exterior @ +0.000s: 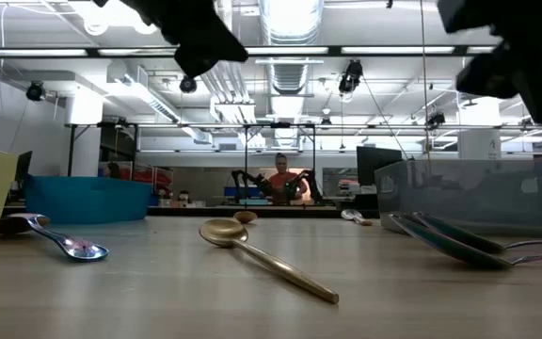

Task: Sort silverware by color (type)
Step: Put the blue spoon into the blue bin

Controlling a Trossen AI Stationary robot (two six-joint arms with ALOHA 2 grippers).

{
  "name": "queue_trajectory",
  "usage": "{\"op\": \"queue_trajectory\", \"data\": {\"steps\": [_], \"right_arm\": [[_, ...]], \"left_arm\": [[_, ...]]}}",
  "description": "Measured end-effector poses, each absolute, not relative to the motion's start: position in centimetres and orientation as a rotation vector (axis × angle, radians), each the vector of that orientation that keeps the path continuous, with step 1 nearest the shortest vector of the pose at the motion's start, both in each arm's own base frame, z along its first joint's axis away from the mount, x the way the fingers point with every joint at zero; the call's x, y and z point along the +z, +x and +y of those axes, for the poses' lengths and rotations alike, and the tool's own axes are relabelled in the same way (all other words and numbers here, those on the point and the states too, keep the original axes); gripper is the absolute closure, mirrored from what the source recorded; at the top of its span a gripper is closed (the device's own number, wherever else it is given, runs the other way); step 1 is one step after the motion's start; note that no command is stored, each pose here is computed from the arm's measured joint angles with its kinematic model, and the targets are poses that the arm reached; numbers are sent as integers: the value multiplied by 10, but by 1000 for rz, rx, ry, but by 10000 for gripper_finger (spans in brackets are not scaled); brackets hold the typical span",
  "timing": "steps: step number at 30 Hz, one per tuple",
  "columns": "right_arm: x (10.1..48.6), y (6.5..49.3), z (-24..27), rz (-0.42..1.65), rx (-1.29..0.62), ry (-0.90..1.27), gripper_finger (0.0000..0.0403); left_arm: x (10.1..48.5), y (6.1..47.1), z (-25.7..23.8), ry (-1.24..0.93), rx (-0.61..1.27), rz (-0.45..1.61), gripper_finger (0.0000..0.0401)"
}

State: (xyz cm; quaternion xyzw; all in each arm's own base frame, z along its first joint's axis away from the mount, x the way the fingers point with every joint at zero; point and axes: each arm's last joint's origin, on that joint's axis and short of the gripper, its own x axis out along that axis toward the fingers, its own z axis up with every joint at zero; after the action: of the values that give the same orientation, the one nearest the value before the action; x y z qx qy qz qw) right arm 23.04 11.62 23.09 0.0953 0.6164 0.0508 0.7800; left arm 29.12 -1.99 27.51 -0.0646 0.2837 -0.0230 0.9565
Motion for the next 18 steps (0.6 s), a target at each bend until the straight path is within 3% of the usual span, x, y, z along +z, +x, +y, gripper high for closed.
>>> {"op": "queue_trajectory", "data": {"steps": [9,18], "right_arm": [[198,221,122,1252,-2,187,351],[191,219,118,1231,-79,153,348]], "left_arm": [[279,291,-45,-109,-130,532,397],[279,290,-50,-94,-138,532,397]]}}
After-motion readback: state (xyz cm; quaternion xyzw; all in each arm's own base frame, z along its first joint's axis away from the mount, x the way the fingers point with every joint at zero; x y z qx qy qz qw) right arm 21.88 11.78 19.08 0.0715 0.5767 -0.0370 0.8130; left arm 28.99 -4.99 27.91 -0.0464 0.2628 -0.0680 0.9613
